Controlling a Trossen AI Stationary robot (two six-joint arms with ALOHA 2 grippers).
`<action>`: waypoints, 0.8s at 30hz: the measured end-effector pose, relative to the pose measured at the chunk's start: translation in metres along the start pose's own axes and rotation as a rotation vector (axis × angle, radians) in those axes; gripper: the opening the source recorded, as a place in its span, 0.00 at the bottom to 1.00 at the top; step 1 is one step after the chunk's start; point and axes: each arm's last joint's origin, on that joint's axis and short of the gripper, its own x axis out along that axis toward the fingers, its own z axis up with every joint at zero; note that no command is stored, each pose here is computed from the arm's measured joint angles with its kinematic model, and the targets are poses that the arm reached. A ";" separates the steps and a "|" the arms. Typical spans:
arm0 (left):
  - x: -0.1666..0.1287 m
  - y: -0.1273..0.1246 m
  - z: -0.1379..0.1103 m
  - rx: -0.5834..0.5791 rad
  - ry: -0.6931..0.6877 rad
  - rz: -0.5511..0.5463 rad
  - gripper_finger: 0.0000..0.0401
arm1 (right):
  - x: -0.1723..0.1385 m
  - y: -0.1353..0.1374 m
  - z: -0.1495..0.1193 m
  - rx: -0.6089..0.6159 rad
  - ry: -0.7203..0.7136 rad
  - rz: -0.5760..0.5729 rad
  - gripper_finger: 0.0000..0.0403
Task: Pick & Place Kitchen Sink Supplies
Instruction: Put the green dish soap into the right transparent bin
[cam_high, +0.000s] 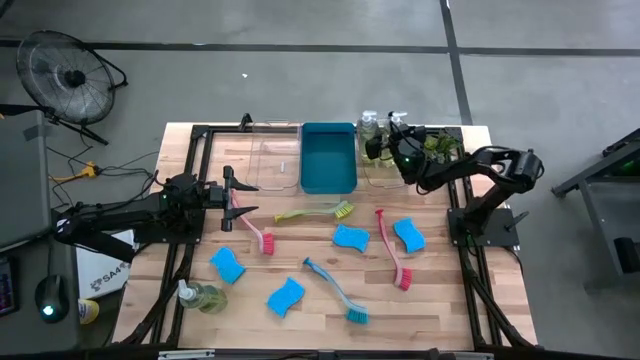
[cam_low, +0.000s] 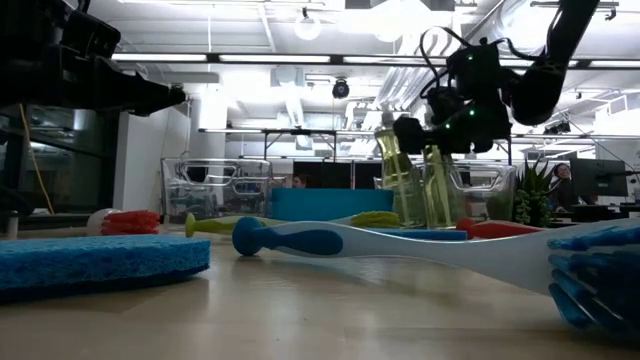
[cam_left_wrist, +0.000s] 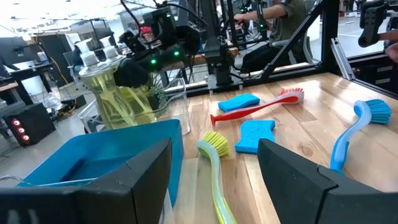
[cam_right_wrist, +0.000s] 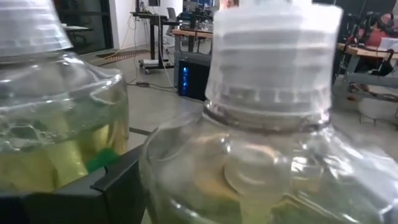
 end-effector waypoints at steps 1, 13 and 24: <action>0.000 0.000 0.000 0.000 0.000 0.000 0.58 | -0.002 0.000 0.000 -0.009 0.000 0.001 0.81; 0.000 0.000 0.000 0.000 0.000 0.000 0.58 | -0.025 -0.009 0.000 -0.010 -0.009 -0.041 0.81; 0.000 0.000 0.000 0.000 -0.001 0.000 0.58 | -0.026 -0.009 0.003 0.000 -0.019 -0.040 0.81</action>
